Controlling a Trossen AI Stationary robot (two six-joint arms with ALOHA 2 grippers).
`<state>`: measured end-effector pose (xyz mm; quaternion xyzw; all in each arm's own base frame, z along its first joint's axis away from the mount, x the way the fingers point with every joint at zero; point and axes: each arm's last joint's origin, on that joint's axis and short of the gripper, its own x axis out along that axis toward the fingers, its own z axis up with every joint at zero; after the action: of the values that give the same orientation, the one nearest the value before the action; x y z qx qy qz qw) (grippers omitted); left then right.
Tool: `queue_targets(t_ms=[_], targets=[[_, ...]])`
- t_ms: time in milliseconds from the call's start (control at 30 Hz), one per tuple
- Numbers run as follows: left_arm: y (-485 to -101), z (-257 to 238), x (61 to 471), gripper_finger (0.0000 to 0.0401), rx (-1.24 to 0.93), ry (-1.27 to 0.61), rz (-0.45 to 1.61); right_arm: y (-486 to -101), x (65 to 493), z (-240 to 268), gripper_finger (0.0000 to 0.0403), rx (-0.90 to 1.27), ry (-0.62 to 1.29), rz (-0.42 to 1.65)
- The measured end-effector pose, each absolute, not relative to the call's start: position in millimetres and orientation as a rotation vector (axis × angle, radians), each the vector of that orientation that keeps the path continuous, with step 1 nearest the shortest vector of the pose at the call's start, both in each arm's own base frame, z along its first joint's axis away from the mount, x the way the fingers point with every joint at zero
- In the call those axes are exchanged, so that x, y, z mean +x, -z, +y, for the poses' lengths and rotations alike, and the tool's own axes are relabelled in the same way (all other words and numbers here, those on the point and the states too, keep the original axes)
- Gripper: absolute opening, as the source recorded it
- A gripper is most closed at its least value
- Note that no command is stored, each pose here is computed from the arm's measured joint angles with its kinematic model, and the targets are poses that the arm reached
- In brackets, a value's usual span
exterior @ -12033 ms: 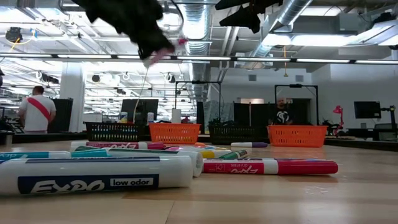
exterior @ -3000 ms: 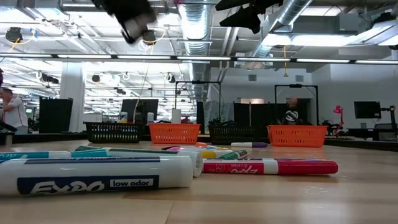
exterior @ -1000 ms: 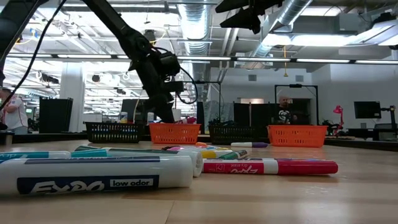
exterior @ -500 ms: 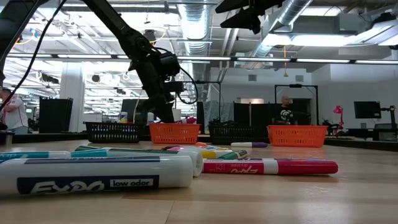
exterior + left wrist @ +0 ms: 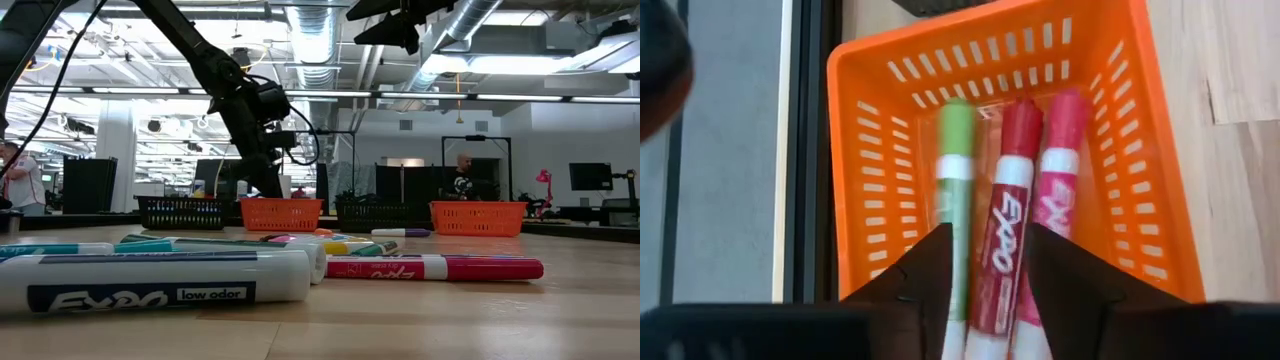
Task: Pick & Place Markers
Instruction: Put the pink marker pen into the left orange bin, then put the green marker pen into the left orange bin
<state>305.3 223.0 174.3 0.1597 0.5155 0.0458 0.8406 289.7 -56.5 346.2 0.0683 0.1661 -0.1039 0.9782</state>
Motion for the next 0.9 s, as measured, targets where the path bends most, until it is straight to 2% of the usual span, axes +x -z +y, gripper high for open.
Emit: queue_targets(t_ms=[233,333,500,700,900], targets=[[-190,219,303,0.0159,0.385,-0.156,1.087,-346,290,-56,0.0249,0.137,0.209,0.335],[-224,208,299,0.016,0.436,-0.238,1.031,-346,290,-56,0.0249,0.138,0.209,0.334],[-299,172,279,0.0154,0.375,-0.322,0.772,-346,290,-56,0.0249,0.137,0.209,0.335],[-367,123,232,0.0146,0.21,-0.242,0.489,-345,289,-56,0.0249,0.138,0.209,0.346],[-399,91,189,0.0143,0.024,-0.116,0.334,-345,289,-56,0.0249,0.139,0.209,0.349]])
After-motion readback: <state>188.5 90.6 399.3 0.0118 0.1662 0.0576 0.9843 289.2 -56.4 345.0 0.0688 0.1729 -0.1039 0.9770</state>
